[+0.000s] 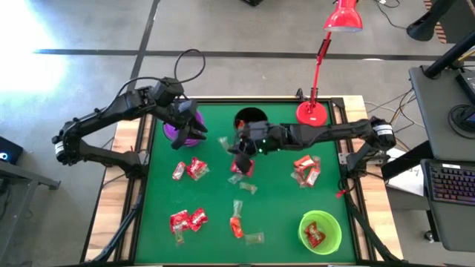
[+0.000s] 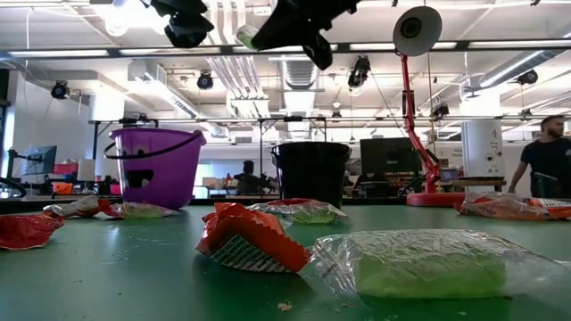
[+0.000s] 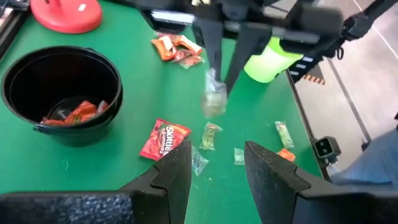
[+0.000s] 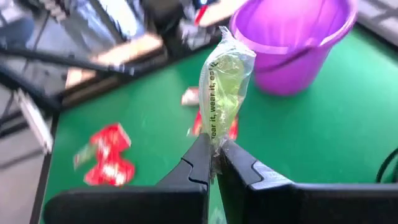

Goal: Sort candy
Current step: Put the green gummy into the violet bucket

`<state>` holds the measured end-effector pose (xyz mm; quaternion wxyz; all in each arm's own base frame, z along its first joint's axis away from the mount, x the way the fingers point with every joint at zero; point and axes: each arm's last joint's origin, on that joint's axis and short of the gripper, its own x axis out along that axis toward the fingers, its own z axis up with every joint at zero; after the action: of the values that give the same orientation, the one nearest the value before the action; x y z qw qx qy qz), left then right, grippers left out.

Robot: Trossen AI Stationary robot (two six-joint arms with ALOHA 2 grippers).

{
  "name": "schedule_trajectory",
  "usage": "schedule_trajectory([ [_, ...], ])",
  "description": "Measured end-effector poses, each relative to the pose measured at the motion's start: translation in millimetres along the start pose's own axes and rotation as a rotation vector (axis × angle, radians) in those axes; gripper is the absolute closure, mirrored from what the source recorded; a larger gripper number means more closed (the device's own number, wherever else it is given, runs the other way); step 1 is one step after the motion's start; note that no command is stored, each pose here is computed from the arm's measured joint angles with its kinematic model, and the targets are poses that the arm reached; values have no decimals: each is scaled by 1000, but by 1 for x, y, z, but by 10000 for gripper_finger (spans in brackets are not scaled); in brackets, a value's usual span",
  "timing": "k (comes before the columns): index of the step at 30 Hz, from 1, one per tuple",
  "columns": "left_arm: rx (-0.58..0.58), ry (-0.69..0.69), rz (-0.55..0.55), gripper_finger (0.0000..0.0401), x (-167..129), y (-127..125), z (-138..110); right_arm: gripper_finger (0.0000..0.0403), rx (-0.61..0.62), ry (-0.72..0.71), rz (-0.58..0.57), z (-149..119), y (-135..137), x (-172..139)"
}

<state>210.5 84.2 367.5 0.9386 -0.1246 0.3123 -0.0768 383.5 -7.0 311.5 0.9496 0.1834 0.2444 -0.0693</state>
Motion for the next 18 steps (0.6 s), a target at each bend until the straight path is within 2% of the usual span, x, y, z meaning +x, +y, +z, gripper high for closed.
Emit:
schedule_trajectory([
  [9, -4, 13, 44, 271, 19, 14, 5, 394, -28, -72, 10, 22, 2, 3],
  [18, 62, -8, -43, 271, 22, 14, 7, 394, -47, -91, -37, 31, -7, 3],
])
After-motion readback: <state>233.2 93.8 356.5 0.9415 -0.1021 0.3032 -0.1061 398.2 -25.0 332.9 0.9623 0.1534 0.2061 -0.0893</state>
